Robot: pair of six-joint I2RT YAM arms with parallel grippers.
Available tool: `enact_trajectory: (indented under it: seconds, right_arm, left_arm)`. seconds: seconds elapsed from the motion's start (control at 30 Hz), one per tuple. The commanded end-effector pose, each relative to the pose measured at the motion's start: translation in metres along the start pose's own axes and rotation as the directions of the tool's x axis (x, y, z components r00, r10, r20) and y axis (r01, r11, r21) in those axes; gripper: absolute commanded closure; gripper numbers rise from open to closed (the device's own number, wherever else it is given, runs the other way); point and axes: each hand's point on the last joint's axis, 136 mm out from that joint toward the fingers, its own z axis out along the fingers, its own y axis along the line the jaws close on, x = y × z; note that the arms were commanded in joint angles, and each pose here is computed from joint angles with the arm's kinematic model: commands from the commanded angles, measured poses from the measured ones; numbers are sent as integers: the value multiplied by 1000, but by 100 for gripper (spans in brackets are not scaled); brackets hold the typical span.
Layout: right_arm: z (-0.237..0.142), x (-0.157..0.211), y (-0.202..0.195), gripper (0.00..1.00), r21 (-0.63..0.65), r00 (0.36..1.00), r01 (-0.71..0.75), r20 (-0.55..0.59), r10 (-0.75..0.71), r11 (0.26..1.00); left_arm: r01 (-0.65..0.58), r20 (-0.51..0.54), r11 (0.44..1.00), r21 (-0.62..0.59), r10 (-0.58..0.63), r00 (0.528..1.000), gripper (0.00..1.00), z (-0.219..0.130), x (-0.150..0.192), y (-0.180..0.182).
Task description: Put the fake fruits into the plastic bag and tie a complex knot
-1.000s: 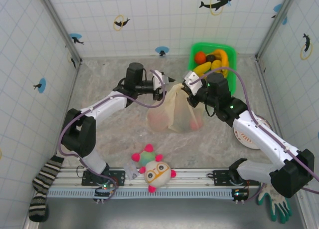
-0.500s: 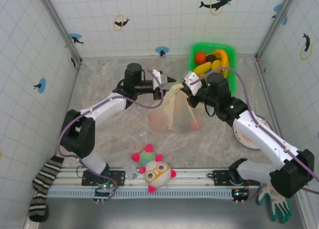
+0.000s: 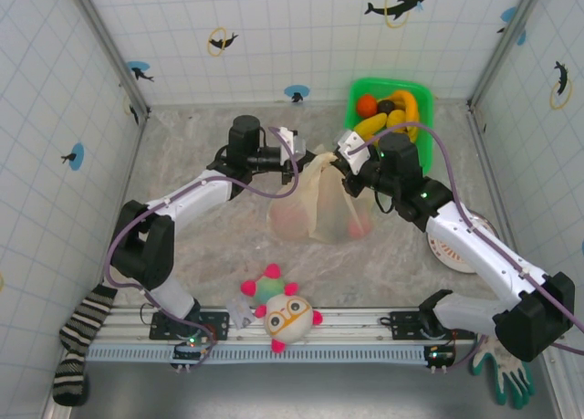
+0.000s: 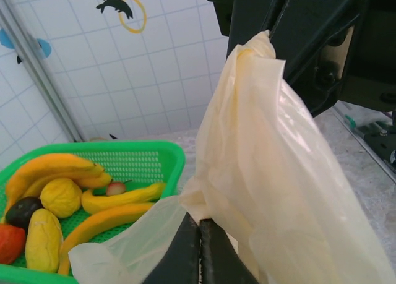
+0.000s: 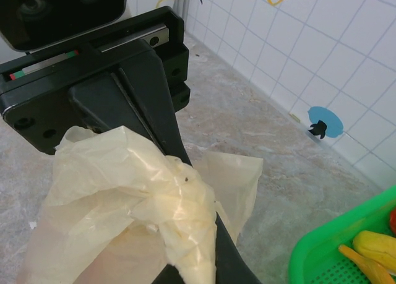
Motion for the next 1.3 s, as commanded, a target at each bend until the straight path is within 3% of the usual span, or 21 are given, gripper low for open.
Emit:
enact_trajectory:
  seconds: [0.0, 0.2, 0.27, 0.4, 0.5, 0.53, 0.57, 0.63, 0.73, 0.87, 1.07, 1.27]
  right_arm:
    - [1, -5, -3, 100, -1, 1000, -13, 18, 13, 1000]
    - [-2, -4, -4, 100, -6, 1000, -26, 16, 26, 1000]
    - [-4, -6, -4, 87, -12, 999, -34, 24, 34, 999]
    - [-12, -11, -2, 76, -26, 998, -46, 51, 47, 999]
    - [-15, -11, -2, 87, -28, 997, -50, 53, 51, 998]
    - [-15, -10, -2, 86, -30, 997, -52, 46, 54, 998]
    - [-15, -11, -3, 79, -29, 997, -52, 47, 54, 998]
    - [-16, -12, -3, 45, -30, 997, -52, 51, 54, 998]
    - [-24, -10, 3, 32, -52, 997, -61, 45, 64, 997]
    - [-47, -25, 0, 22, -46, 985, -146, 86, 149, 988]
    - [-105, -38, -3, 19, -24, 877, -463, 136, 461, 886]
    - [-111, -23, 29, 32, -274, 595, -752, 108, 796, 599]
  left_arm:
    - [-55, 41, 998, 21, 54, 998, 100, 0, -19, -4]
    - [-59, 32, 998, 1, 59, 998, 100, -3, -18, -7]
    - [-60, 24, 998, -17, 60, 998, 100, -5, -18, -6]
    - [-32, 24, 999, -18, 33, 999, 100, -5, -18, -6]
    - [-21, 17, 999, -31, 22, 1000, 100, -5, -16, -4]
    - [-21, 12, 999, -44, 21, 1000, 100, -6, -15, -3]
    - [-19, 7, 998, -52, 20, 1000, 100, -7, -14, -2]
    - [-23, 2, 998, -65, 23, 1000, 100, -9, -14, -1]
    - [-11, -7, 997, -83, 10, 1000, 100, -12, -12, 2]
    - [0, -6, 997, -78, -1, 1000, 100, -11, -12, 1]
    - [24, -1, 996, -82, -24, 1000, 100, -11, -15, 2]
    - [40, -3, 996, -78, -40, 999, 100, -11, -15, 1]
